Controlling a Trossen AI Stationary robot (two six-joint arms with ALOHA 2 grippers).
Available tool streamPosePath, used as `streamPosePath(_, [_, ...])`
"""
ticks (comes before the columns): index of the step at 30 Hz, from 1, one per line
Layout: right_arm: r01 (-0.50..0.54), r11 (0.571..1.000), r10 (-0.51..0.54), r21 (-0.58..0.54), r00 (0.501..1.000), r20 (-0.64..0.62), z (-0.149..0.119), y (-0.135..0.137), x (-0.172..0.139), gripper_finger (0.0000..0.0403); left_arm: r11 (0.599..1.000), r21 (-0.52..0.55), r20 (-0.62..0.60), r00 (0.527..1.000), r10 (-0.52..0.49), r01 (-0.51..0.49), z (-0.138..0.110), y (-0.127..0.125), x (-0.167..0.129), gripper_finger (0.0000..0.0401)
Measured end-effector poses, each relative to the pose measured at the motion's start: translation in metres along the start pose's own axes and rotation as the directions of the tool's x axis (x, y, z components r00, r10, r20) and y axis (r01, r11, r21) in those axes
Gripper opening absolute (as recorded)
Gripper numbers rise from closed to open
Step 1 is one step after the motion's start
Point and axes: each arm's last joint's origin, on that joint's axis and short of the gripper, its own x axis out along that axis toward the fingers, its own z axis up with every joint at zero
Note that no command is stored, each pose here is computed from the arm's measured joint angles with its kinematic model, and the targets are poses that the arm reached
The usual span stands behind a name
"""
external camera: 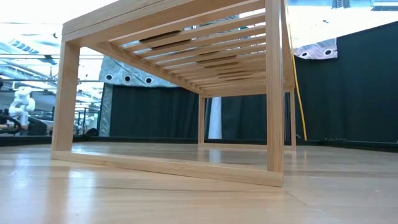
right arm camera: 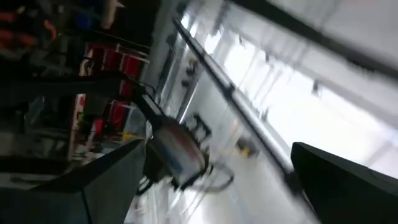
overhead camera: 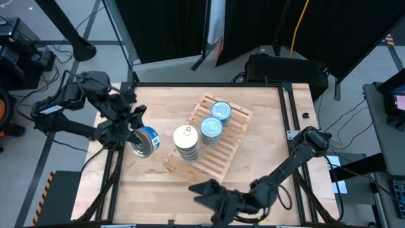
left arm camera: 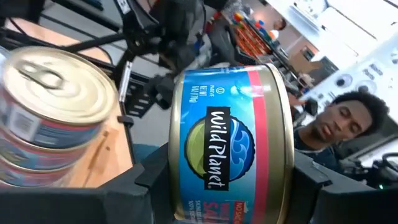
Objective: Stack canned seafood by type on shelf
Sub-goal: Stack the blue-pink tuna can on top of the other blue-pink tuna can on the shelf
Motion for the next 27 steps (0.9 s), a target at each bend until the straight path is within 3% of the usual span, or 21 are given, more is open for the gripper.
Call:
streamPosePath(2, [0.034, 0.988, -0.024, 0.147, 0.997, -0.072, -0.005, -0.009, -0.002, 0.0393, 1.0, 0.001, -0.014, 1.0, -0.009, 0.009, -0.001, -0.002, 0.003, 0.0202])
streamPosePath(5, [0.127, 0.908, -0.044, 0.4, 0.977, -0.209, -0.018, -0.019, -0.005, 0.0393, 1.0, 0.007, -0.026, 1.0, -0.015, 0.015, -0.003, -0.004, 0.008, 0.0202])
streamPosePath(7, [0.124, 0.895, -0.002, 0.429, 0.962, -0.274, -0.024, -0.021, -0.006, 0.0393, 0.999, 0.013, -0.038, 0.999, -0.03, 0.03, -0.004, -0.006, 0.014, 0.0202])
streamPosePath(10, [0.033, 0.945, 0.058, 0.326, 0.963, -0.264, -0.019, -0.016, -0.004, 0.0393, 0.998, 0.001, -0.054, 0.997, -0.055, 0.055, -0.002, -0.006, 0.025, 0.0202])
streamPosePath(14, [-0.103, 0.991, 0.107, 0.085, 0.993, -0.04, -0.001, 0.007, 0.003, 0.0393, 0.993, -0.074, -0.088, 0.992, -0.094, 0.087, -0.001, -0.003, 0.047, 0.0202])
streamPosePath(18, [-0.052, 0.984, 0.074, -0.17, 0.989, 0.128, 0.009, 0.026, 0.01, 0.0393, 0.978, -0.191, -0.159, 0.98, -0.118, 0.087, -0.005, 0.0, 0.071, 0.0202])
streamPosePath(22, [0.07, 0.964, -0.033, -0.256, 0.988, 0.148, 0.009, 0.036, 0.02, 0.0393, 0.945, -0.321, -0.232, 0.963, -0.135, 0.055, -0.012, 0.004, 0.095, 0.0202])
streamPosePath(27, [0.079, 0.976, -0.057, -0.204, 0.992, 0.112, -0.004, 0.032, 0.035, 0.0393, 0.916, -0.4, -0.305, 0.94, -0.151, 0.018, -0.022, 0.007, 0.122, 0.0202])
